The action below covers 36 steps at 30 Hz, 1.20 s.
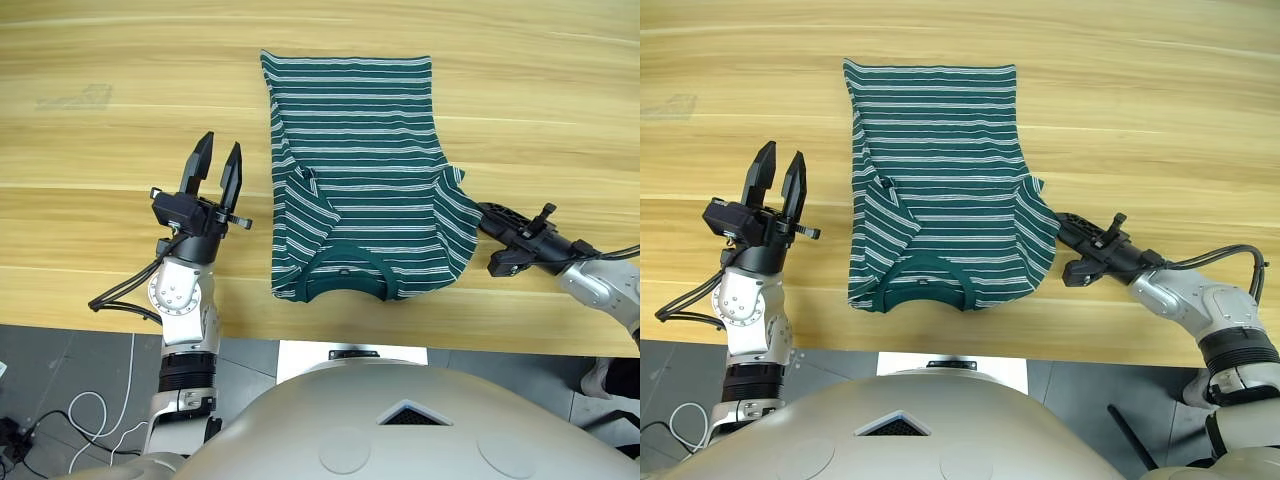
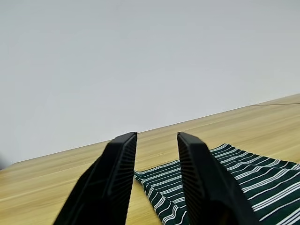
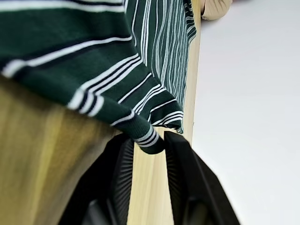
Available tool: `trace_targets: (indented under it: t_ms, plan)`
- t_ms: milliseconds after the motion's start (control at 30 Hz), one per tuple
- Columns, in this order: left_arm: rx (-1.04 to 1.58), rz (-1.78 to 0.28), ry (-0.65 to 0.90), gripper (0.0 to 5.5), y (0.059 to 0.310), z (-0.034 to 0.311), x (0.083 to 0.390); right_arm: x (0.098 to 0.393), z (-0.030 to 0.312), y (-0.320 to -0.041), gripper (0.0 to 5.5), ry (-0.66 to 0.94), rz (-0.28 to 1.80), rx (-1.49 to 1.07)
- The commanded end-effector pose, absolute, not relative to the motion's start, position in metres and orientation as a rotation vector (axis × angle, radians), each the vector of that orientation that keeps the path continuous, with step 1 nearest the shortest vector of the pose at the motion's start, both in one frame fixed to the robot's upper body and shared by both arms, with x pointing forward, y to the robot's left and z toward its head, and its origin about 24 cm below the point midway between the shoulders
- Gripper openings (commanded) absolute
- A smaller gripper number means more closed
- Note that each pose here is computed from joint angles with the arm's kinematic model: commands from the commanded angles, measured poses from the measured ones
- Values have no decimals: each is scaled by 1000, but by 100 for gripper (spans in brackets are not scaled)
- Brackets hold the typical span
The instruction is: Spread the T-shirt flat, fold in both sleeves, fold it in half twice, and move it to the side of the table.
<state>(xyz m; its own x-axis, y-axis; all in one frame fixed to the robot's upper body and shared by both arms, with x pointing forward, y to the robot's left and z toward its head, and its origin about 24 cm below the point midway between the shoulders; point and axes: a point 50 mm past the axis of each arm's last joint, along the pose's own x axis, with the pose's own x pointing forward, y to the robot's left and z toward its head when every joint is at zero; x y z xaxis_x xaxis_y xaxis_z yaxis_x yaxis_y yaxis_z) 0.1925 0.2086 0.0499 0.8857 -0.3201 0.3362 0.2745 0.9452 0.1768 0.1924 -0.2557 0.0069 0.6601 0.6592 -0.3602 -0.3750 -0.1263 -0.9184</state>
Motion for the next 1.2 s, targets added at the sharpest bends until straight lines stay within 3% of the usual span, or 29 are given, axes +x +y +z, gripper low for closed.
trace_targets:
  t_ms: [33,200,567,800,1200]
  plan:
    - [130,-317,-366,161,208,50,195,174,-16,-254,55,-158,1010,-1436]
    - [122,-312,-366,161,209,49,195,176,-17,-251,3,-155,983,-1406]
    - [114,-326,-380,161,204,51,194,178,-16,-248,0,-162,955,-1365]
    - [113,-346,-356,161,204,45,195,181,10,-222,0,-331,815,-1118]
    - [72,-348,-317,161,197,26,201,197,7,-180,0,-399,898,-1038]
